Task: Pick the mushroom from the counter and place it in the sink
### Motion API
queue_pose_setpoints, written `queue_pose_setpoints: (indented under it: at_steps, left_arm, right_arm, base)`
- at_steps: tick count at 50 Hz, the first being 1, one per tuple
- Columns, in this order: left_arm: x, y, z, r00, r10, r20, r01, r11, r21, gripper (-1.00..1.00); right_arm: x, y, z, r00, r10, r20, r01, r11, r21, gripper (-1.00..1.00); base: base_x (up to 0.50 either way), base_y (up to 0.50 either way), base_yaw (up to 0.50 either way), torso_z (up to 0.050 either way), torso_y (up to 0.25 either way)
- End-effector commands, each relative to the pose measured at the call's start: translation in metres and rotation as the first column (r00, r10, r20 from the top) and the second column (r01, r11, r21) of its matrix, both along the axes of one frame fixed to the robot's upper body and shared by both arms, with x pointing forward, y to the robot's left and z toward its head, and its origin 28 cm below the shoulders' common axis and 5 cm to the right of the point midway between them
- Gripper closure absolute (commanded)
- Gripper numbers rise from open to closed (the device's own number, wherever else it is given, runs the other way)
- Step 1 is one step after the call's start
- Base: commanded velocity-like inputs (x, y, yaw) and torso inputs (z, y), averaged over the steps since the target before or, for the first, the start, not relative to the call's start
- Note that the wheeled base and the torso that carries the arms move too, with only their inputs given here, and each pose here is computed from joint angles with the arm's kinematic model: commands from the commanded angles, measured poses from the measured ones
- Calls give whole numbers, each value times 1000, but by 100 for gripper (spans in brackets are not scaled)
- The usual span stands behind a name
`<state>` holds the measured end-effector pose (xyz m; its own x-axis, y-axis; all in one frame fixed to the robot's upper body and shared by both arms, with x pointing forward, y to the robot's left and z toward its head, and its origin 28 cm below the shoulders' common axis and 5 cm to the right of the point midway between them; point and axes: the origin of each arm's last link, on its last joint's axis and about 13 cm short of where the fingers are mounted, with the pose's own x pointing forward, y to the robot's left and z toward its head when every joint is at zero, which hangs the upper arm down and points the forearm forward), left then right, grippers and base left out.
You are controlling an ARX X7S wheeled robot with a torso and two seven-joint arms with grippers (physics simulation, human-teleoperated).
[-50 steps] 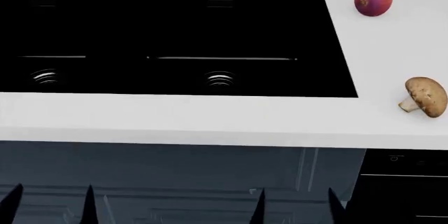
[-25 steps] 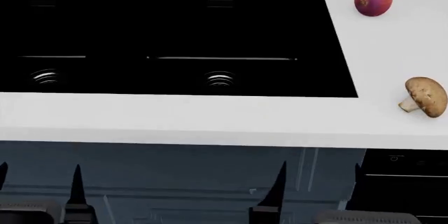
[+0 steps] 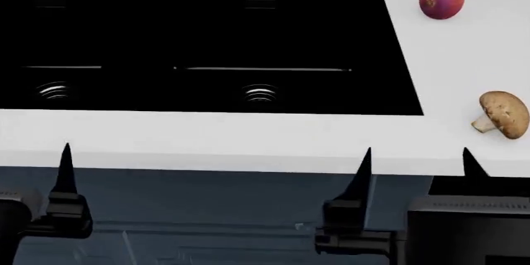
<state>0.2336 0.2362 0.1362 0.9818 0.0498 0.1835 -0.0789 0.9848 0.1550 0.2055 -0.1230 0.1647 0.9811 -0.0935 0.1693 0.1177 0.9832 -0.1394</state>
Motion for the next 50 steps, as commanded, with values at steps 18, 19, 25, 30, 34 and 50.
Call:
queue_pose_setpoints:
  at_steps: [18,19,25,30,34,50]
  left_arm:
    - [5,9,33,999,-8,31,8,1000,-8,-100]
    - [5,10,34,1000,-1,26,2,1000,-16,-100]
    - [3,22,44,997,80,16,-80,997,-17,-100]
    - [-4,36,53,988,154,18,-154,988,-12,-100]
    - [-8,39,53,985,171,20,-171,985,-17,-100]
    - [-8,37,48,987,161,17,-161,987,-28,-100]
  right_arm:
    - [-1,-15,49,1000,9,17,-9,1000,15,-100]
    - [-1,-16,51,1000,8,18,-8,1000,22,-100]
    - [-2,-18,58,1000,-12,22,11,1000,20,-100]
    - [-2,-20,60,999,-21,25,20,1000,19,-100]
    - [-3,-19,60,999,-9,31,8,1000,14,-100]
    - [-5,-17,60,999,25,47,-25,1000,0,-100]
  base:
    - [0,0,0,0,0]
    - [0,0,0,0,0]
    - [0,0,0,0,0]
    - [0,0,0,0,0]
    - [0,0,0,0,0]
    - [54,0,0,0,0]
